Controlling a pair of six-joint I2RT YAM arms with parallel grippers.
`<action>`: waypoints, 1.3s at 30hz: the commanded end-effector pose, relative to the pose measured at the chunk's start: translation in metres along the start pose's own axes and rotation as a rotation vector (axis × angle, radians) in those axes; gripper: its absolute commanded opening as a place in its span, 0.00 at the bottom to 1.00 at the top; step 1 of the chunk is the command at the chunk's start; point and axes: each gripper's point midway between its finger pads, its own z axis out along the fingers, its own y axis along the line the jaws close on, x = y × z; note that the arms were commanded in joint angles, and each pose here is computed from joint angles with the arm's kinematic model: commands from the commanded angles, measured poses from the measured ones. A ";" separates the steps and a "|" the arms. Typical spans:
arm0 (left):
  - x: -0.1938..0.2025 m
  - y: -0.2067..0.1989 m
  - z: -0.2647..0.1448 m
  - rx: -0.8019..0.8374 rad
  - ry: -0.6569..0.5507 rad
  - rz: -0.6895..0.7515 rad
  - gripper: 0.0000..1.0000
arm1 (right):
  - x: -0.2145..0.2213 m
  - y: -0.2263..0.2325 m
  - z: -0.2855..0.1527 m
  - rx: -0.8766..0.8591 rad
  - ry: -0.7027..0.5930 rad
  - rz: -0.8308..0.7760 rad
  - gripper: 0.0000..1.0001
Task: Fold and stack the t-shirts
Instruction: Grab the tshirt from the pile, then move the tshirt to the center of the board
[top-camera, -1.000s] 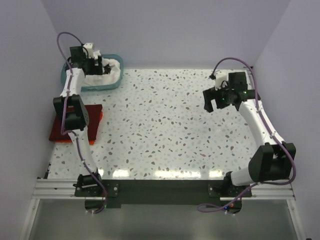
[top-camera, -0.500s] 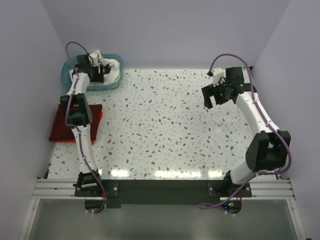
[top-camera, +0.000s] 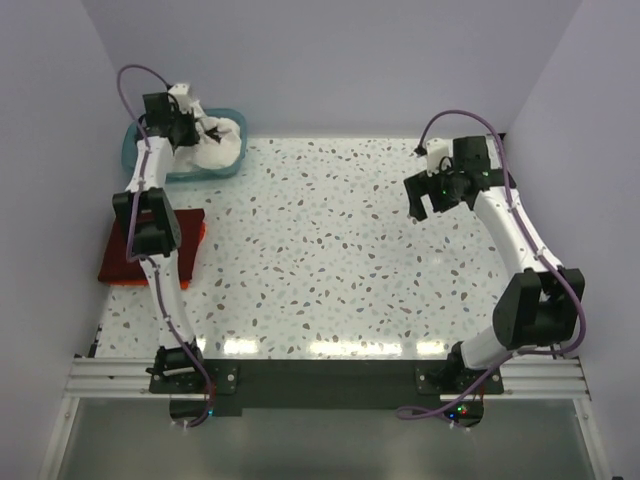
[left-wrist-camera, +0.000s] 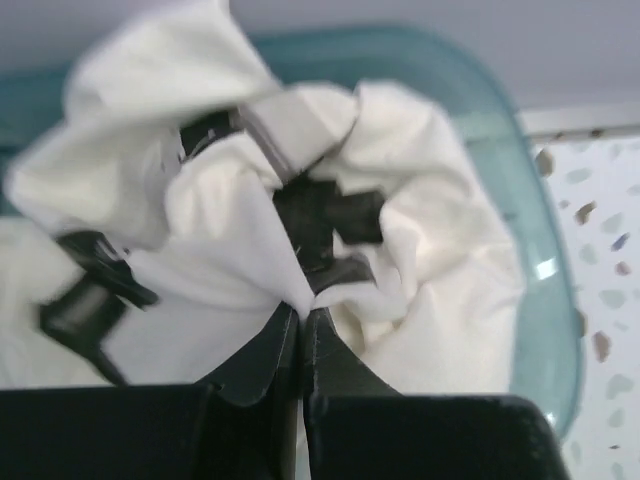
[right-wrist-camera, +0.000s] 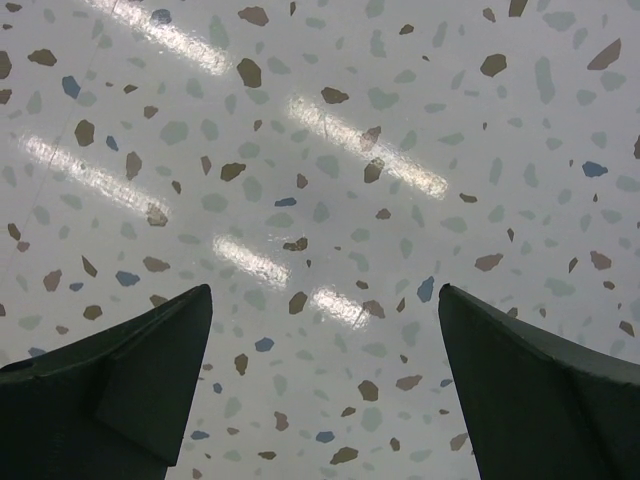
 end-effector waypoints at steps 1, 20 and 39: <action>-0.195 -0.039 -0.141 0.050 -0.517 0.121 0.00 | -0.010 0.005 -0.022 0.000 -0.071 -0.014 0.99; -0.304 -0.343 -0.432 0.775 -1.122 0.234 0.00 | -0.012 0.005 -0.057 0.065 -0.172 0.101 0.99; 0.001 -0.217 -0.259 0.626 -0.205 0.203 1.00 | 0.059 0.020 -0.079 0.033 -0.029 -0.022 0.99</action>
